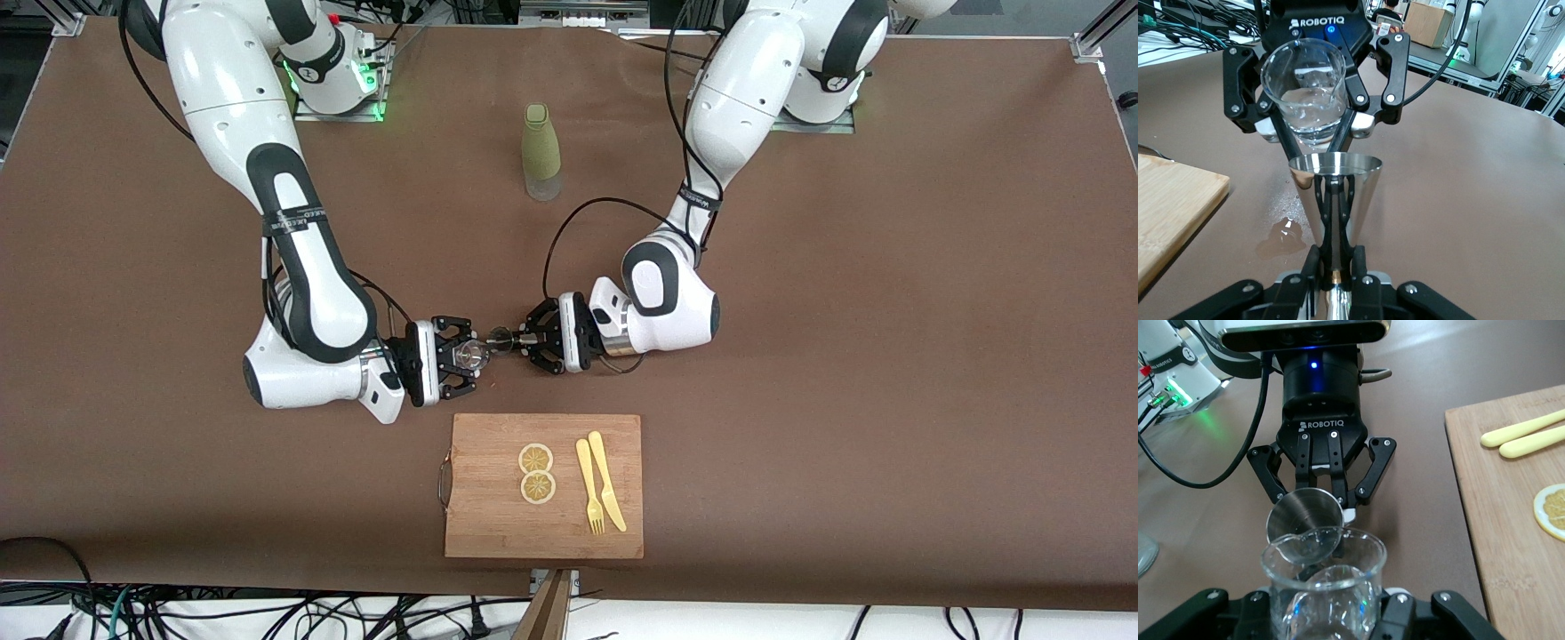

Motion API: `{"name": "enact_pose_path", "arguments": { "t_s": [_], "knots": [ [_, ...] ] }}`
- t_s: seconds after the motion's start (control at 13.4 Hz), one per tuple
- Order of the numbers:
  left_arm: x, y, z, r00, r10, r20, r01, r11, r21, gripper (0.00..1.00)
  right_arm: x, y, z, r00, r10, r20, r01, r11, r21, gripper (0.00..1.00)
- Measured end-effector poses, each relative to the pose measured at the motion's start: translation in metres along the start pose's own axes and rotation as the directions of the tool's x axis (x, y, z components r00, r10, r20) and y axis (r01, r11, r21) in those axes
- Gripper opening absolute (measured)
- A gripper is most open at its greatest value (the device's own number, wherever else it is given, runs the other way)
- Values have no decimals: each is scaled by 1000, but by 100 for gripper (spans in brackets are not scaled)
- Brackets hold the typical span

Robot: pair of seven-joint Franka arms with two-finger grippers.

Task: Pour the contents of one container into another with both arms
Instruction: 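Tilt the beaker with the right gripper, pouring into the jigger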

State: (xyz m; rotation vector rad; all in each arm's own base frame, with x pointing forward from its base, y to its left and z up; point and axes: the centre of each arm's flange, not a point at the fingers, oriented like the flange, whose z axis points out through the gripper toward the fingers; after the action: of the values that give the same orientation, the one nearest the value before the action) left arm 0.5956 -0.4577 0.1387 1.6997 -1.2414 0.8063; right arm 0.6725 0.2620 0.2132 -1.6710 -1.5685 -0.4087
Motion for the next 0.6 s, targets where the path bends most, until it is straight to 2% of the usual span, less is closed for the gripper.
{"name": "enact_pose_path", "arguments": {
  "t_s": [0.6],
  "knots": [
    [0, -1, 0, 1000, 1, 0, -1, 1000, 1, 21, 18, -4, 4, 993, 55, 107, -55, 998, 0, 27]
  ]
}}
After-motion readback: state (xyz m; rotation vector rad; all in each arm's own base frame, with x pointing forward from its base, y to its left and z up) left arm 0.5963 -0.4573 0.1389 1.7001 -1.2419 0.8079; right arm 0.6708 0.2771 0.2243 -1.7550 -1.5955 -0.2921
